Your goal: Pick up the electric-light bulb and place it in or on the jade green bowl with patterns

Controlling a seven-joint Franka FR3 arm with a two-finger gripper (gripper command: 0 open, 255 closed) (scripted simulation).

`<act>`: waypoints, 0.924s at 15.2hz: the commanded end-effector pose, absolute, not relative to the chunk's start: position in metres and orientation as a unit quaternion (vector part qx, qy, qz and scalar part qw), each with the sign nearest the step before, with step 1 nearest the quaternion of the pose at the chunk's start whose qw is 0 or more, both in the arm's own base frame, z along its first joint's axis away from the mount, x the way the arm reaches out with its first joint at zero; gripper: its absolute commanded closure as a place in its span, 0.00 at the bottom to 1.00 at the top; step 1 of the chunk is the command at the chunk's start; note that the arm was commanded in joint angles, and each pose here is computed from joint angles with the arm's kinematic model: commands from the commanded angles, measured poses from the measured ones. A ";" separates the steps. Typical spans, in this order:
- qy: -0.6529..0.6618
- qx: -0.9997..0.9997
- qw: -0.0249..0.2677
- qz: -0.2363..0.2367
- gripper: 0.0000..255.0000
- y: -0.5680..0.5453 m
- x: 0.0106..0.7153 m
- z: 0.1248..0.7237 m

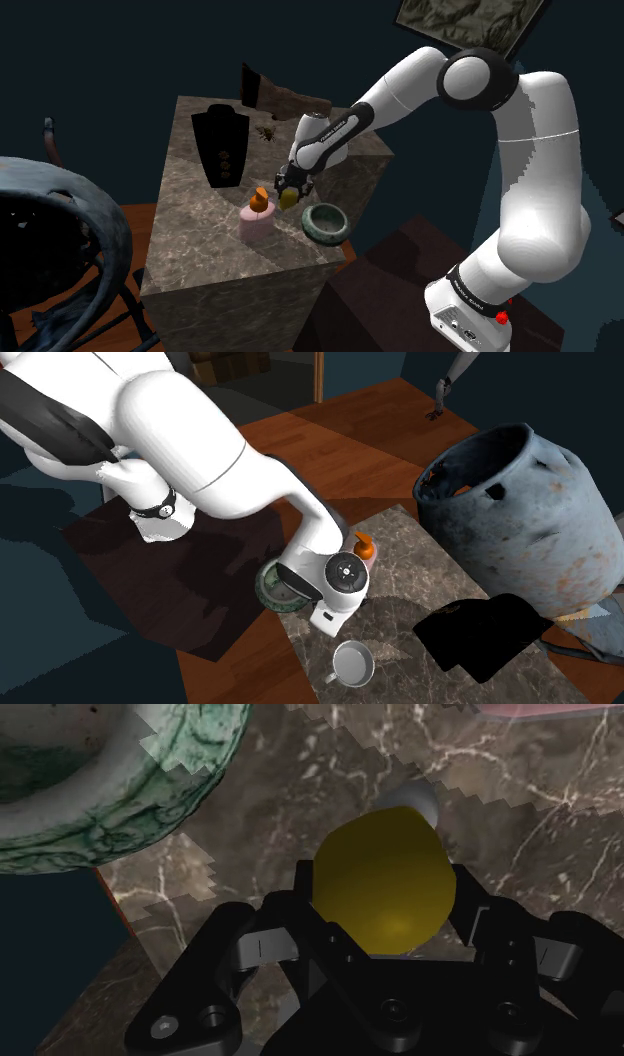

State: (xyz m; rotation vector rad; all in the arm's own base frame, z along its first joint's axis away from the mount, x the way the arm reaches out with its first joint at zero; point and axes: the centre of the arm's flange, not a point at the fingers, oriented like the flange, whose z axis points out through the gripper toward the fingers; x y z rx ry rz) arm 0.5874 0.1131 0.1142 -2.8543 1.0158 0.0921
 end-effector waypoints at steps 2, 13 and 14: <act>0.335 -0.940 0.055 0.030 1.00 0.112 0.587 0.130; 0.335 -0.940 0.055 0.030 1.00 0.112 0.587 0.188; 0.335 -0.940 0.055 0.030 1.00 0.112 0.587 0.193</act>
